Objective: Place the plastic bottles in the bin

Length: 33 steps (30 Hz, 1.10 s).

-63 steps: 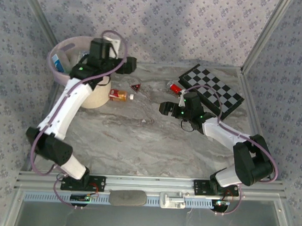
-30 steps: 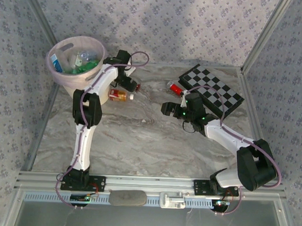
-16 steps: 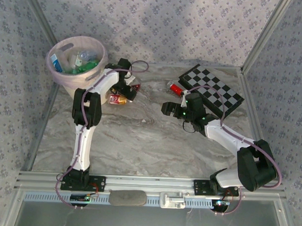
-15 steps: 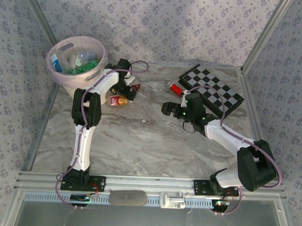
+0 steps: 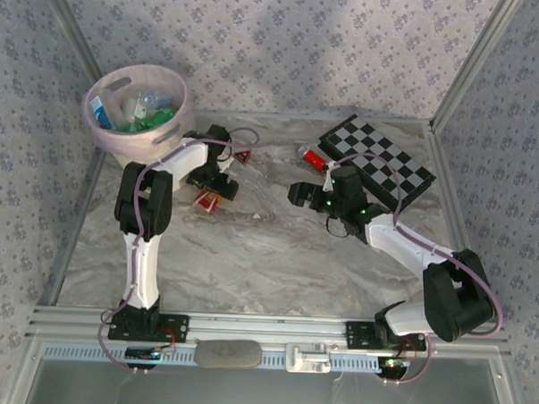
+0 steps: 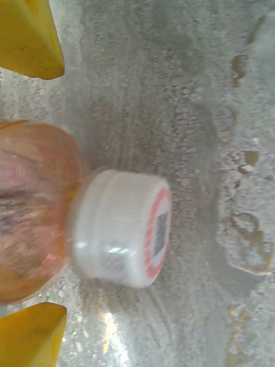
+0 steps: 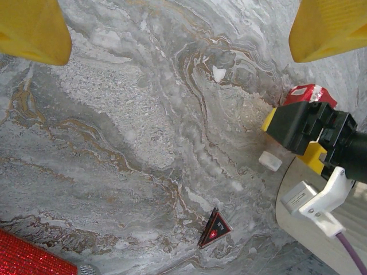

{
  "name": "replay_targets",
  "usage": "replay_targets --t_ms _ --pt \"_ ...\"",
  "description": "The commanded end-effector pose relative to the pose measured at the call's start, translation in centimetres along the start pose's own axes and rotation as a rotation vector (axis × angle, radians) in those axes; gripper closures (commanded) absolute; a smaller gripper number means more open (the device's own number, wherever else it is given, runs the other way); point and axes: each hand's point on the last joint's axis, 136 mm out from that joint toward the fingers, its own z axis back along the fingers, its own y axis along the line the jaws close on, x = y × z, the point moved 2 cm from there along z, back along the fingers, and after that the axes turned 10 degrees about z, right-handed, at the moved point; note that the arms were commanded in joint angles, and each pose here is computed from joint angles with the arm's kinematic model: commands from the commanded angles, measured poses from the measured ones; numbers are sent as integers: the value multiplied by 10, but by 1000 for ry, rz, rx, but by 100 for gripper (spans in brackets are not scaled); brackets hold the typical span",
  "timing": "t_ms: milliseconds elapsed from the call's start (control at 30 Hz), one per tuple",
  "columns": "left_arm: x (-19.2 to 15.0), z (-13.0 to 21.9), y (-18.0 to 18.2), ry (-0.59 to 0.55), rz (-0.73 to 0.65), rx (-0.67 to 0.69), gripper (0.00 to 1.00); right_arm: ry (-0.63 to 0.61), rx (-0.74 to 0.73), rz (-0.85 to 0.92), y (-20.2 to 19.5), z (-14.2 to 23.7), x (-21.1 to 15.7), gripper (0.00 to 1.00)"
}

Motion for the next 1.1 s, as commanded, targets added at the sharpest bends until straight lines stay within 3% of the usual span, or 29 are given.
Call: replay_targets --t_ms 0,167,333,567,867,1067 --pt "0 14 -6 -60 43 -30 10 -9 10 -2 2 -2 4 1" --pt "-3 17 -6 -82 62 -28 37 -8 11 -2 3 -2 3 1" --pt "3 32 -2 -141 75 -10 52 -11 13 -2 3 -1 3 1" --pt "21 90 -6 -306 111 -74 54 -20 63 13 13 -1 5 1" --pt "41 220 -4 -622 120 -171 54 -37 217 38 38 -6 10 1" --pt "48 312 21 -858 136 -167 55 -35 302 54 54 -10 12 1"
